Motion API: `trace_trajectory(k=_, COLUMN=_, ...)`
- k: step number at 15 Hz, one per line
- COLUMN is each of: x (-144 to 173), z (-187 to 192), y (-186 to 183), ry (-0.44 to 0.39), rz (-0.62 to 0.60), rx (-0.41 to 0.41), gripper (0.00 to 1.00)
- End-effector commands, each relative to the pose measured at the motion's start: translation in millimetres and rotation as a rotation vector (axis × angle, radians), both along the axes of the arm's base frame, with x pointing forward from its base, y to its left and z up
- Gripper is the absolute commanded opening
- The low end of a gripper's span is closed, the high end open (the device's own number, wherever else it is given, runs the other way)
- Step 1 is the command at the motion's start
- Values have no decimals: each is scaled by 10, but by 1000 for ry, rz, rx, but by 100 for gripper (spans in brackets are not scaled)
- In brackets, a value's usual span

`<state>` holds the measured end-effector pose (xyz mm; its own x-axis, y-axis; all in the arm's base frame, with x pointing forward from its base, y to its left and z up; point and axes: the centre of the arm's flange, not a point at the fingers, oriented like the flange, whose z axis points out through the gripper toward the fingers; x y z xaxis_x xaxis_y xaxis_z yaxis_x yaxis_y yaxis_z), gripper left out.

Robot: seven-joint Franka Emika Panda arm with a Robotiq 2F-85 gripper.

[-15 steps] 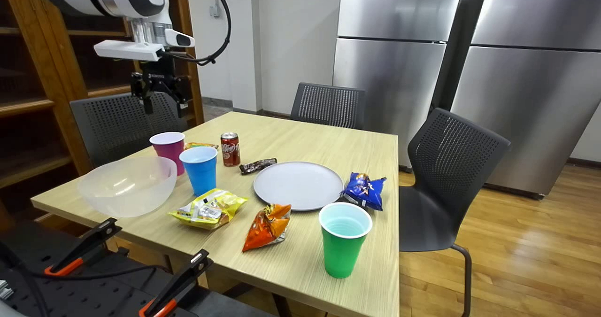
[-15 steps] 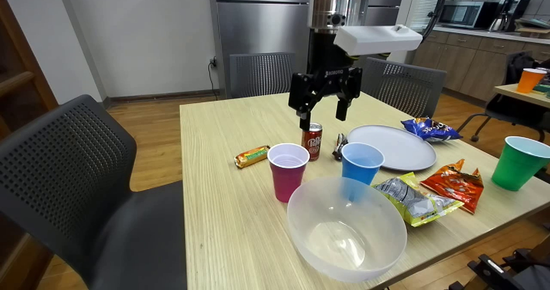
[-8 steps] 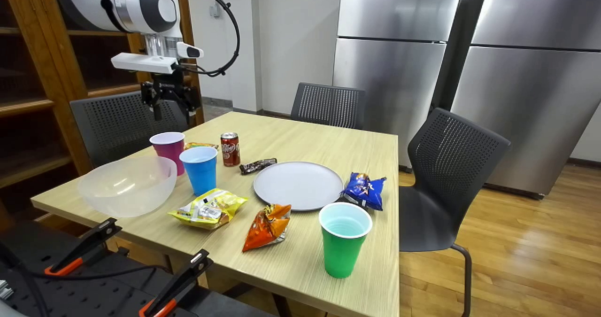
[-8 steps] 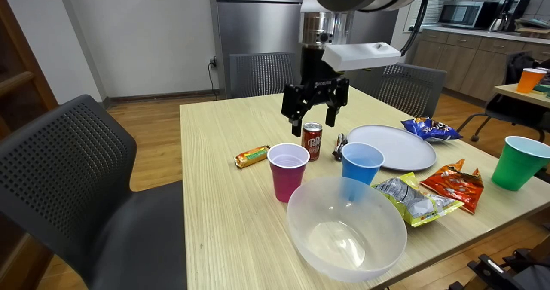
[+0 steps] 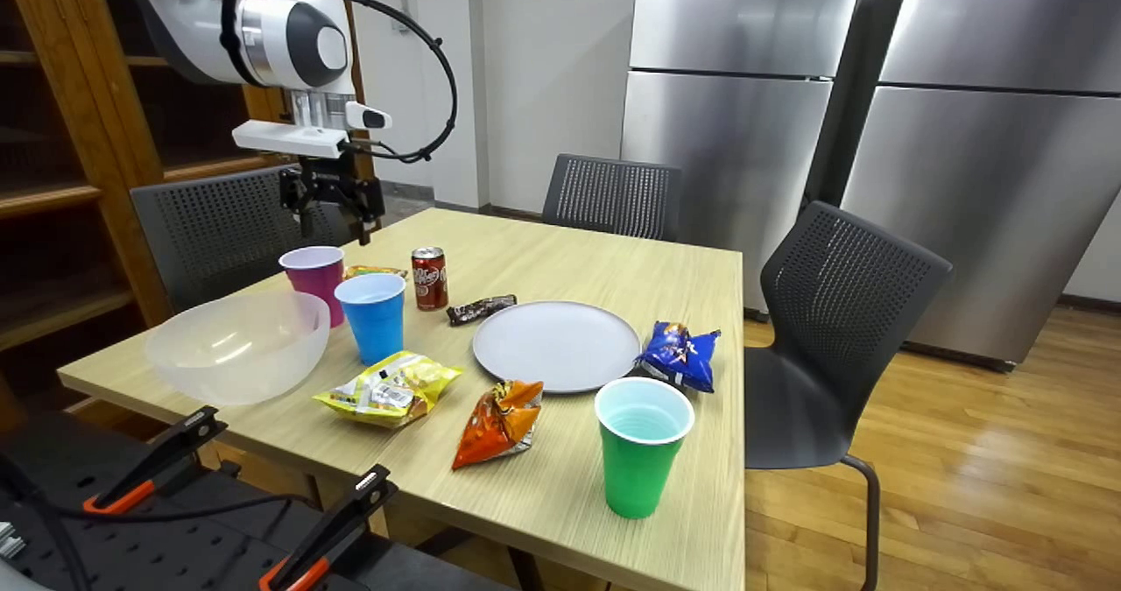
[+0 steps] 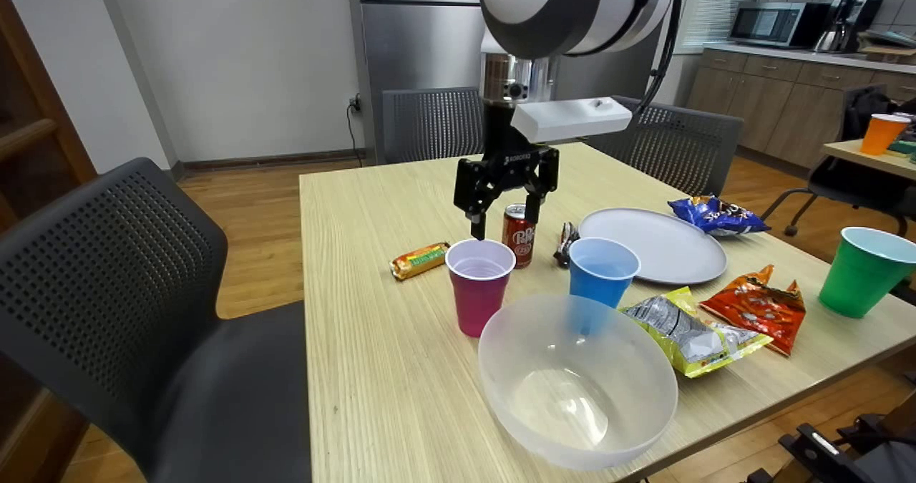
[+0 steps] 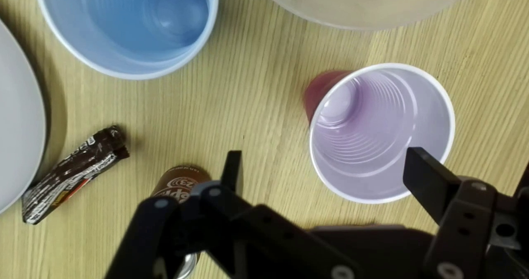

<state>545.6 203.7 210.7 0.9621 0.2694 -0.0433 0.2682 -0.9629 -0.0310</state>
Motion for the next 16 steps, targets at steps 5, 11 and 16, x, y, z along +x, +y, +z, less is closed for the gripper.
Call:
trace_trajectory(k=5, x=112, z=-194, y=89, ry=55, rz=27, rx=-20, gripper=100)
trace_trajectory(k=11, x=110, z=-316, y=92, ry=69, rz=25, rx=-28, gripper=100)
trace_trajectory(k=16, x=147, z=-366, y=91, ry=67, rz=21, rx=-29, gripper=75)
